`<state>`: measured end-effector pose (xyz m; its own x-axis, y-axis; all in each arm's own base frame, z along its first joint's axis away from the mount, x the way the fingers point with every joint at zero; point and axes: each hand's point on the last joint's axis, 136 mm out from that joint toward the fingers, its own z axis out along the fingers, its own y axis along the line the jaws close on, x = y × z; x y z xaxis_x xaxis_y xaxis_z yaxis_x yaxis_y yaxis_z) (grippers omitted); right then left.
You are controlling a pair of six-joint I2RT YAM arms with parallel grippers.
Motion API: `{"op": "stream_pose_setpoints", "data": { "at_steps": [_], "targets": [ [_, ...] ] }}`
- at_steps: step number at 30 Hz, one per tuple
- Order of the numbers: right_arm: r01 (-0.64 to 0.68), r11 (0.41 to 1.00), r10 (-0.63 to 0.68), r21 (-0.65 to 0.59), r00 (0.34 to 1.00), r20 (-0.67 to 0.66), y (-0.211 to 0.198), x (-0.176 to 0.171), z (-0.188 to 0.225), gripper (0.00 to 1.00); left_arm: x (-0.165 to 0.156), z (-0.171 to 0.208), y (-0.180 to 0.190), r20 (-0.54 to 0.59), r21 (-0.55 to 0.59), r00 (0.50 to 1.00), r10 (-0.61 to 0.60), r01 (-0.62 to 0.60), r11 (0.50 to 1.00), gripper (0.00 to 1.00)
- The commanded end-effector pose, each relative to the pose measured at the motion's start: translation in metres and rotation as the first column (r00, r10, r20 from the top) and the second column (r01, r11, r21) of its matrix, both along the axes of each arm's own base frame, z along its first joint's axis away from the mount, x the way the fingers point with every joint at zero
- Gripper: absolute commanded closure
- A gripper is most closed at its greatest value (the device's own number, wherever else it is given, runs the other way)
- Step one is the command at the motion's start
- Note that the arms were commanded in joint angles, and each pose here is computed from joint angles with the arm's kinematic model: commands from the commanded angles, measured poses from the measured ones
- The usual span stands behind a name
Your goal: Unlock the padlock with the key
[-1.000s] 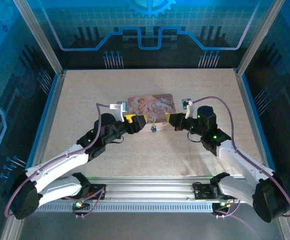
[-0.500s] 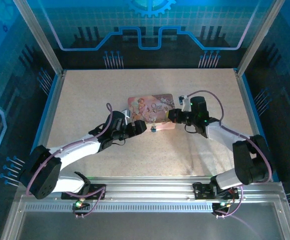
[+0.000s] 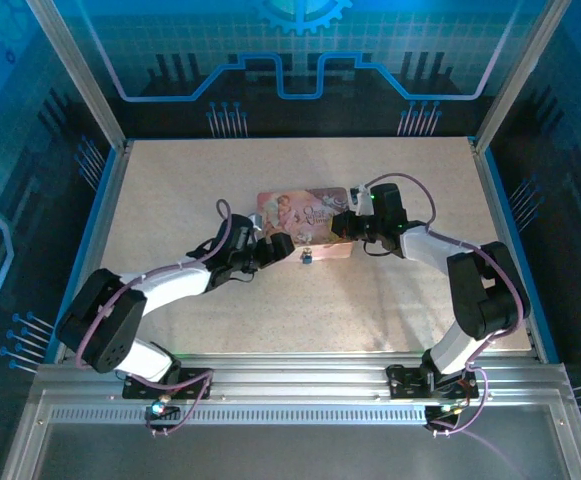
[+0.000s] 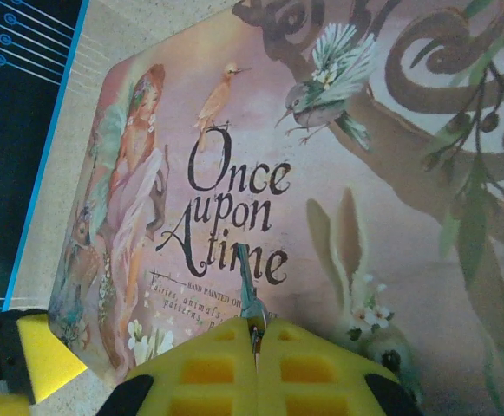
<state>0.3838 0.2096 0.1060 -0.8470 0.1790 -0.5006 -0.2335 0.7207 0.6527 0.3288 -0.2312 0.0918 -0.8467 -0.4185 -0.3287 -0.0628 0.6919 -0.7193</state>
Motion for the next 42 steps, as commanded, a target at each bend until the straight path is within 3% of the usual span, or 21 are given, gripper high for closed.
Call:
{"op": "stream_pose_setpoints", "data": {
  "at_steps": [1, 8, 15, 25, 29, 35, 42],
  "targets": [
    [0.026, 0.999, -0.029, -0.033, 0.996, -0.08, -0.01, -0.008, -0.019, 0.98, 0.019, 0.014, -0.005, 0.042, -0.04, 0.999, -0.007, 0.009, 0.999, 0.12],
    [0.003, 0.999, -0.011, -0.046, 0.983, -0.184, -0.005, -0.039, -0.047, 0.98, 0.035, 0.011, 0.004, 0.048, -0.043, 0.999, 0.009, -0.007, 0.999, 0.13],
    [-0.027, 0.999, 0.02, -0.035, 0.98, -0.2, 0.018, -0.062, -0.051, 0.98, 0.04, 0.009, 0.007, 0.068, -0.023, 0.998, -0.018, 0.019, 1.0, 0.12],
    [-0.035, 0.999, 0.029, -0.026, 0.982, -0.188, 0.033, -0.067, -0.05, 0.98, 0.02, 0.01, 0.018, 0.115, 0.028, 0.992, -0.059, 0.056, 0.998, 0.12],
    [-0.032, 0.999, 0.027, -0.026, 0.983, -0.182, 0.034, -0.065, -0.049, 0.98, 0.0, 0.008, 0.018, 0.159, 0.051, 0.977, -0.142, 0.135, 0.99, 0.16],
    [-0.025, 0.999, 0.018, -0.038, 0.983, -0.183, 0.033, -0.065, -0.053, 0.98, -0.024, -0.005, 0.015, 0.231, 0.187, 0.93, -0.288, 0.248, 0.951, 0.22],
    [-0.026, 0.998, 0.016, -0.049, 0.982, -0.189, 0.034, -0.066, -0.056, 0.98, -0.025, -0.022, 0.001, 0.253, 0.347, 0.876, -0.41, 0.313, 0.884, 0.22]
  ]
}}
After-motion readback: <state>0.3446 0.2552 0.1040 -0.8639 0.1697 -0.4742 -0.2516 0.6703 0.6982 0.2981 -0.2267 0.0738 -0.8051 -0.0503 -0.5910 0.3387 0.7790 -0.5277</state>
